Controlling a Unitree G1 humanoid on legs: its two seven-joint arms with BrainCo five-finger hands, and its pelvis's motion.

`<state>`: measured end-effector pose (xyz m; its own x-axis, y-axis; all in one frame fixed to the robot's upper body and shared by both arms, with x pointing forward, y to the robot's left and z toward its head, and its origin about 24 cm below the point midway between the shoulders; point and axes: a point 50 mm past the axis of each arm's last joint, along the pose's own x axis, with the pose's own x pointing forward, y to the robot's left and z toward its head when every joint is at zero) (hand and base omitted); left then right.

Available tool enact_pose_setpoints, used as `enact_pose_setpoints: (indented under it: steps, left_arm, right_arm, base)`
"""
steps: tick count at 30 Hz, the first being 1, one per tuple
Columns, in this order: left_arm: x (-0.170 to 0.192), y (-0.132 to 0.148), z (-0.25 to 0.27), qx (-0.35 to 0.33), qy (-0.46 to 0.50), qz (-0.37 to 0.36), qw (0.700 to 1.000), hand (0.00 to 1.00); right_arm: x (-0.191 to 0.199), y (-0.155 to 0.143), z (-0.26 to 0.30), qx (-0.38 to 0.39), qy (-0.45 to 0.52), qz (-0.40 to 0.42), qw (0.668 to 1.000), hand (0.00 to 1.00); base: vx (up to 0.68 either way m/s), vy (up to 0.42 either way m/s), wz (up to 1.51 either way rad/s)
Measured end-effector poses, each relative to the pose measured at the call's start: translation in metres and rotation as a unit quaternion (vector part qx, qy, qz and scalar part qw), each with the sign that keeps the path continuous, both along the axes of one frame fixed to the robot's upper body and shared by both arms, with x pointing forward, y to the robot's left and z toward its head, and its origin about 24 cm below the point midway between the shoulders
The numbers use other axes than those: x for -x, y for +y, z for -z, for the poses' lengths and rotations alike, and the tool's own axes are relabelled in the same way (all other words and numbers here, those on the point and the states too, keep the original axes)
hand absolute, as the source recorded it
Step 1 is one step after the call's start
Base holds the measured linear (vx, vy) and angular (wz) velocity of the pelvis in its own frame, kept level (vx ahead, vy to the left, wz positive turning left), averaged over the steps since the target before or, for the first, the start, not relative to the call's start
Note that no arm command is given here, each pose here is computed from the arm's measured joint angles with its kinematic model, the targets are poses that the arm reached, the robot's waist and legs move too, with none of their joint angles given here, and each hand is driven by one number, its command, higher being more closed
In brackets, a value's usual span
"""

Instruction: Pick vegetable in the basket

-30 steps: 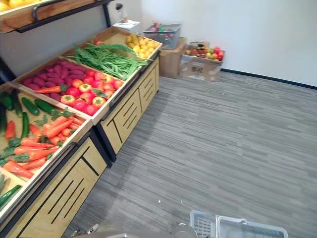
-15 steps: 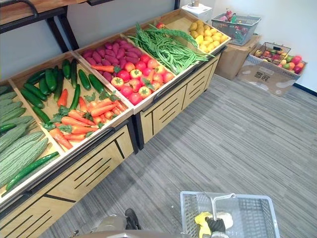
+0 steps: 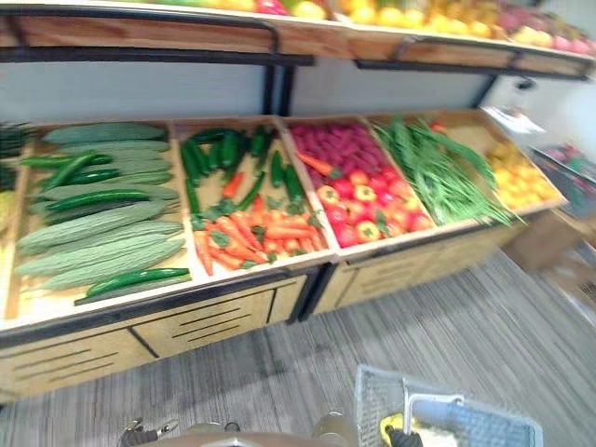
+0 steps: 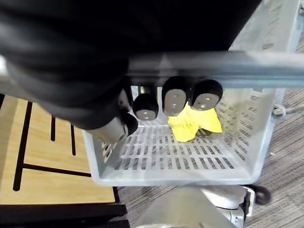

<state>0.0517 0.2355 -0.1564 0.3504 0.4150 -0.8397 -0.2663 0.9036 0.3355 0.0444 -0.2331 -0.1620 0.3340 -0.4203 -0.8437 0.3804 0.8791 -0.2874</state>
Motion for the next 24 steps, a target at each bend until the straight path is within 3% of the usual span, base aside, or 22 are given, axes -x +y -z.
enact_pose_setpoints:
  steps: [8,10,13,24]
  left_arm:
    - [0.009,0.007,0.0,0.013,-0.007,-0.074,0.997,0.0]
    - [0.015,-0.013,0.007,0.041,-0.005,-0.115,0.993,0.0]
    - [0.025,-0.022,0.011,0.055,0.01,-0.137,0.989,0.0]
    - [0.023,-0.021,0.009,0.03,0.014,-0.087,0.996,0.0]
  right_arm:
    - [0.022,0.024,0.008,-0.038,0.039,0.048,0.997,1.0]
    - [0.019,0.013,0.006,-0.026,0.042,0.045,0.998,1.0]
    - [0.022,-0.006,0.003,-0.008,0.059,0.044,0.997,1.0]
    - [0.02,-0.021,0.0,0.012,0.069,0.021,0.997,1.0]
  base:
    - [0.23,-0.372,0.73]
    - [0.18,-0.559,0.2]
    - [0.11,-0.275,0.42]
    - [-0.05,-0.042,0.51]
